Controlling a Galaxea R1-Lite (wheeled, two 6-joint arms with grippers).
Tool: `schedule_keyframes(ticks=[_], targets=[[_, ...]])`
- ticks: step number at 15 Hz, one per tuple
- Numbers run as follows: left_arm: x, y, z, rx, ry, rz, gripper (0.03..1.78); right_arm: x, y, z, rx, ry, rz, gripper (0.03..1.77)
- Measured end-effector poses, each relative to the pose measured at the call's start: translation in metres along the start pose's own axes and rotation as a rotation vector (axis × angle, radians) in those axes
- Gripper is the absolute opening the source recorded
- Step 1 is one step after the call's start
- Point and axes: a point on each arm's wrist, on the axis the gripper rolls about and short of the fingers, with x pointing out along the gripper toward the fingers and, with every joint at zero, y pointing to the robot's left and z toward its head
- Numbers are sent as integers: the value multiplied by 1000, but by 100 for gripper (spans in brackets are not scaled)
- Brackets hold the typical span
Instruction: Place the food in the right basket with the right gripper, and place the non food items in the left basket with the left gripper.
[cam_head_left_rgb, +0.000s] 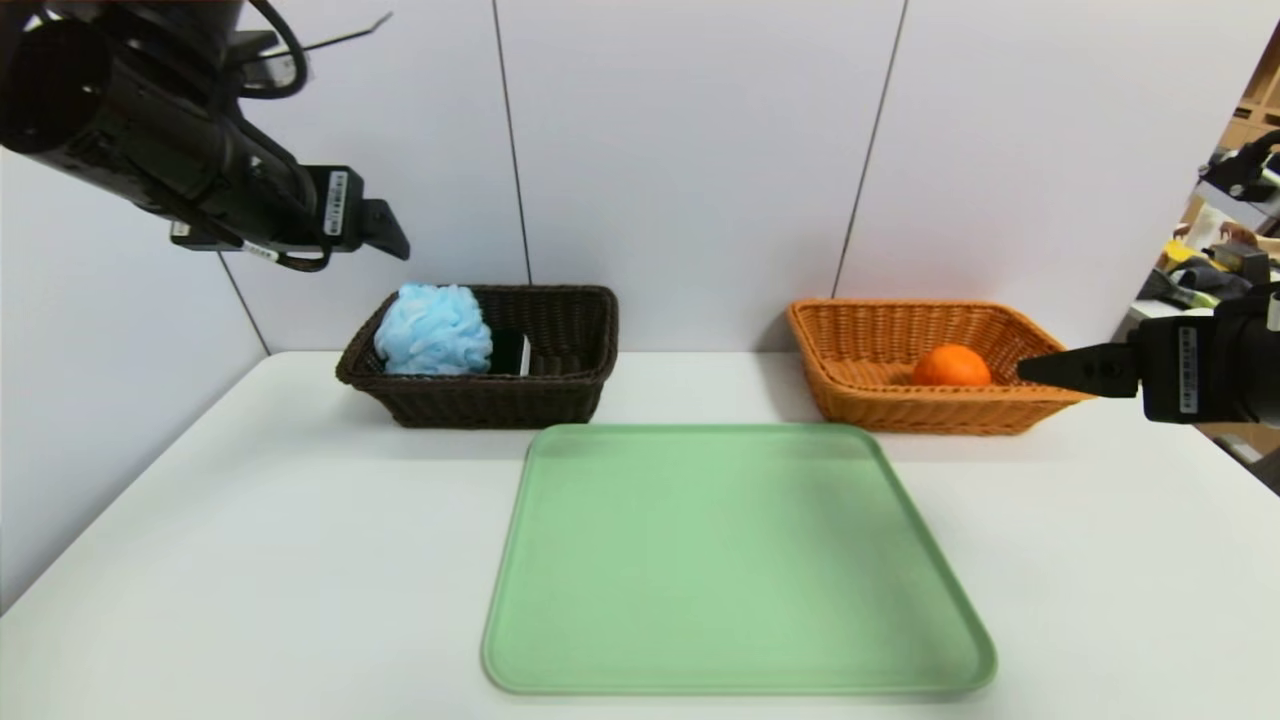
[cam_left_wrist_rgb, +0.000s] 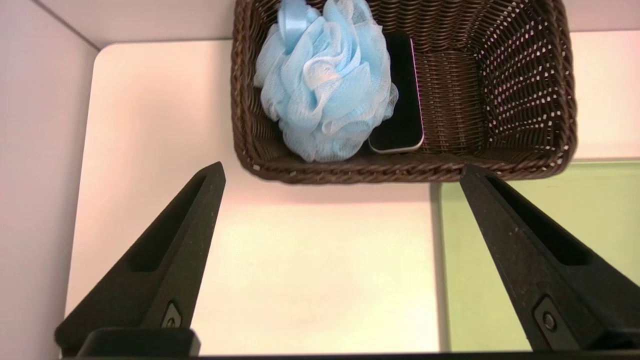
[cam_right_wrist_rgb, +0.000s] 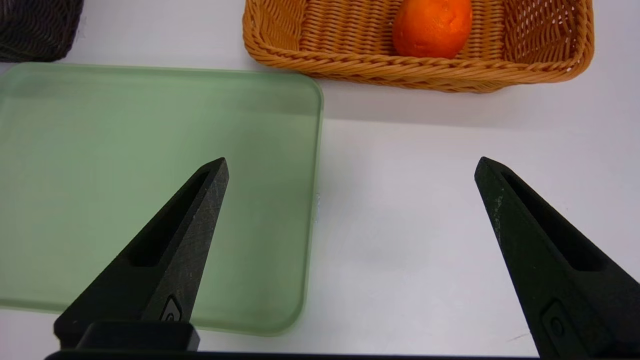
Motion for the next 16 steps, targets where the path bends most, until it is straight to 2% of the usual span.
schedule_keyframes(ticks=[4,9,16], targets=[[-48,17,-18,-60,-6,8,168,-16,-7,-12,7,4,-15,170],[-107,43,-72,-74,-4,55,169,-50,-16,-27,20,-28,-59,170],[-174,75,-155,-86,-89,133,169,-89,-32,-74,26,-82,-132,170]])
